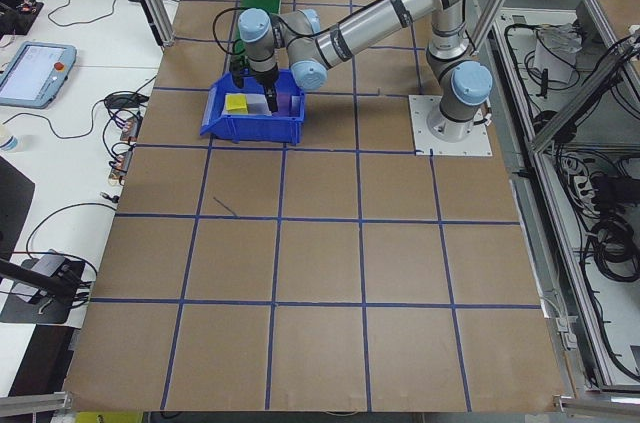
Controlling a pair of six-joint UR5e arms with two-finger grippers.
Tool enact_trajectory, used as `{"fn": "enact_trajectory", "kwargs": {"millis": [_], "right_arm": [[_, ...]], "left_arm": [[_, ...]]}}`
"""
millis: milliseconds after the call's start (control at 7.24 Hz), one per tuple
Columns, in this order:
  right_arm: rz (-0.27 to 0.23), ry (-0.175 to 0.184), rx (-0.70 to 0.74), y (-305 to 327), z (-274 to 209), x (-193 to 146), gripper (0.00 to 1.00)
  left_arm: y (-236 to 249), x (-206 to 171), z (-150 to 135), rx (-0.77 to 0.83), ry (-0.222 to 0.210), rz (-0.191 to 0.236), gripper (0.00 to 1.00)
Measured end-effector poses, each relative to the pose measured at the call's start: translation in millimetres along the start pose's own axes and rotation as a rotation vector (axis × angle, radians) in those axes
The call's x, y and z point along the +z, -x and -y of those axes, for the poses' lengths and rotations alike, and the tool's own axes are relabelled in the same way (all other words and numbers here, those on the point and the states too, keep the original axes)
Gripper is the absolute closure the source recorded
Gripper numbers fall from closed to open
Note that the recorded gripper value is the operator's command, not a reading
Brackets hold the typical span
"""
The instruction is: Move block left to right into plate
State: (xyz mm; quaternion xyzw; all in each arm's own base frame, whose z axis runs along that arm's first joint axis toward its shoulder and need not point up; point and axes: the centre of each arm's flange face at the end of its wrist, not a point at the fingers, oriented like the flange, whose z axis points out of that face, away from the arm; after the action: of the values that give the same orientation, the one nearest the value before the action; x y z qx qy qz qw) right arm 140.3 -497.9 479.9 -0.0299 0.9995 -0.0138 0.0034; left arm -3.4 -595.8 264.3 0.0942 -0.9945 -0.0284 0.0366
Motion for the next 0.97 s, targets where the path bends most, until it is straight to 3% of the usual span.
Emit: {"fn": "enact_trajectory", "kwargs": {"millis": [553, 691, 829, 967], "right_arm": [[-0.001, 0.002, 0.001, -1, 0, 1, 0.0], [-0.001, 0.002, 0.001, -1, 0, 1, 0.0], [-0.001, 0.003, 0.003, -1, 0, 1, 0.0], [-0.001, 0.003, 0.005, -3, 1, 1, 0.0]], "left_arm": [[-2, 17, -14, 0.136, 0.041, -0.017, 0.0], [-4, 21, -16, 0.159, 0.047, -0.04, 0.13], [-5, 26, -18, 0.175, 0.051, -0.057, 0.38], [-5, 28, -20, 0.188, 0.049, -0.064, 0.47]]}}
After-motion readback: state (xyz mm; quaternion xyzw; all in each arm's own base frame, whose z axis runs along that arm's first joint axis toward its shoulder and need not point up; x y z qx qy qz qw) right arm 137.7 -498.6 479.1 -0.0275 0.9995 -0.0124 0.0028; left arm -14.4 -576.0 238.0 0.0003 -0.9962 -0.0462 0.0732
